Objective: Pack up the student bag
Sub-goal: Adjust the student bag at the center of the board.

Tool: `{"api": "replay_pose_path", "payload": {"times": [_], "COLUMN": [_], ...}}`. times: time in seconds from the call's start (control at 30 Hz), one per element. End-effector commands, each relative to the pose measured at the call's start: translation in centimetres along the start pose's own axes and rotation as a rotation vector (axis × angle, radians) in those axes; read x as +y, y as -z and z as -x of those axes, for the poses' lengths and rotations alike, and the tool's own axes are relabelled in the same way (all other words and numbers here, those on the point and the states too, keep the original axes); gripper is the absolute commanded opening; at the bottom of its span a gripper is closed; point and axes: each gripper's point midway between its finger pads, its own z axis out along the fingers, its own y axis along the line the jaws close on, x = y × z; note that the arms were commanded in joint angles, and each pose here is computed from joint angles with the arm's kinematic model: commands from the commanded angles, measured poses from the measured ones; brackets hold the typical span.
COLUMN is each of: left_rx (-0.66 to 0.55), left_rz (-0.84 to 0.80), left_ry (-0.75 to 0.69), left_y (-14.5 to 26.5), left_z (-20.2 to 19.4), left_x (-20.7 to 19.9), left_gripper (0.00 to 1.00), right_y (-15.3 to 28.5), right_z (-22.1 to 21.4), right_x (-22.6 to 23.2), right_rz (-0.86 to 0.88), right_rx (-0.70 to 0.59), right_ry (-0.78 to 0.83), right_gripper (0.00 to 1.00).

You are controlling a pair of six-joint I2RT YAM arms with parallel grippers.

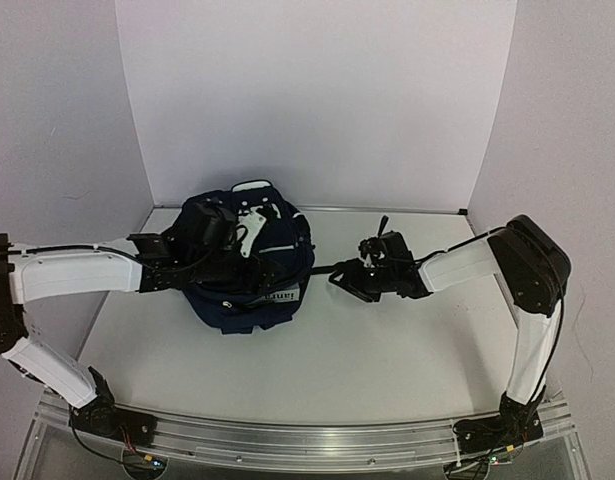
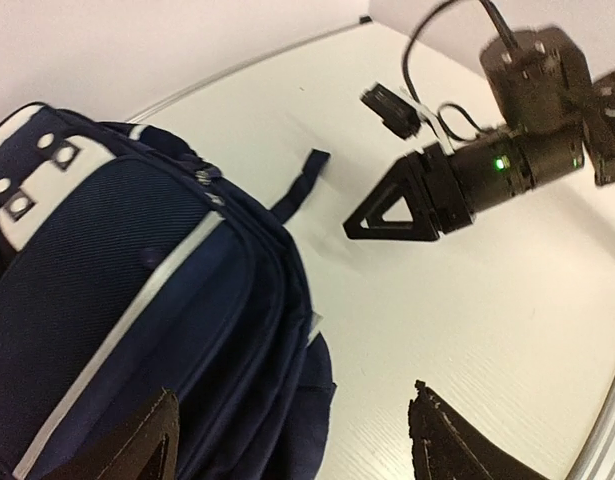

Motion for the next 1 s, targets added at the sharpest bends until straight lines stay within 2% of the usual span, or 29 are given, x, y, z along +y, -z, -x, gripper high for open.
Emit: {"api": "replay_pose_path", "payload": {"times": [0.0, 0.2, 0.3, 0.43, 0.53, 0.77, 0.83, 0.97], "left_rx": [0.080, 0.116, 0.122, 0.153, 0.218, 0.286, 0.319, 0.309], "left_rz": [0.058, 0.092, 0.141, 0.323, 0.456, 0.630, 0.680, 0.762], "left_ry": [-0.136, -0.100, -0.116, -0.165, -0.216, -0.281, -0.307, -0.297], "left_y": [-2.5, -7.0, -9.6, -12.4, -13.3, -14.1, -14.2, -13.0], "left_z": [-0.6, -0.7, -0.4, -0.8, -1.8, -3.0, -3.5, -2.7], "left_x": [-1.1, -2.3, -2.9, -0.7, 1.2, 3.6, 4.3, 5.9], "left_gripper": [0.79, 0.76, 0.78, 0.84, 0.85, 0.91, 0.85, 0.59], "right_y": [2.1, 3.6, 4.0, 4.6, 5.1, 6.2, 6.4, 6.7], "right_z": [1.1, 1.0, 0.9, 0.9, 0.5, 0.1, 0.1, -0.1], "right_x": [0.9, 0.6, 0.6, 0.5, 0.3, 0.5, 0.5, 0.9], "right_rz": [0.046, 0.052, 0.056, 0.061, 0.068, 0.098, 0.107, 0.131], "right_rx": [-0.051, -0.074, -0.087, -0.100, -0.102, -0.110, -0.112, -0.108], "right_ry": [-0.017, -0.036, -0.049, -0.062, -0.072, -0.094, -0.098, -0.092], "right_gripper": [0.54, 0.54, 0.54, 0.54, 0.54, 0.55, 0.55, 0.55]}}
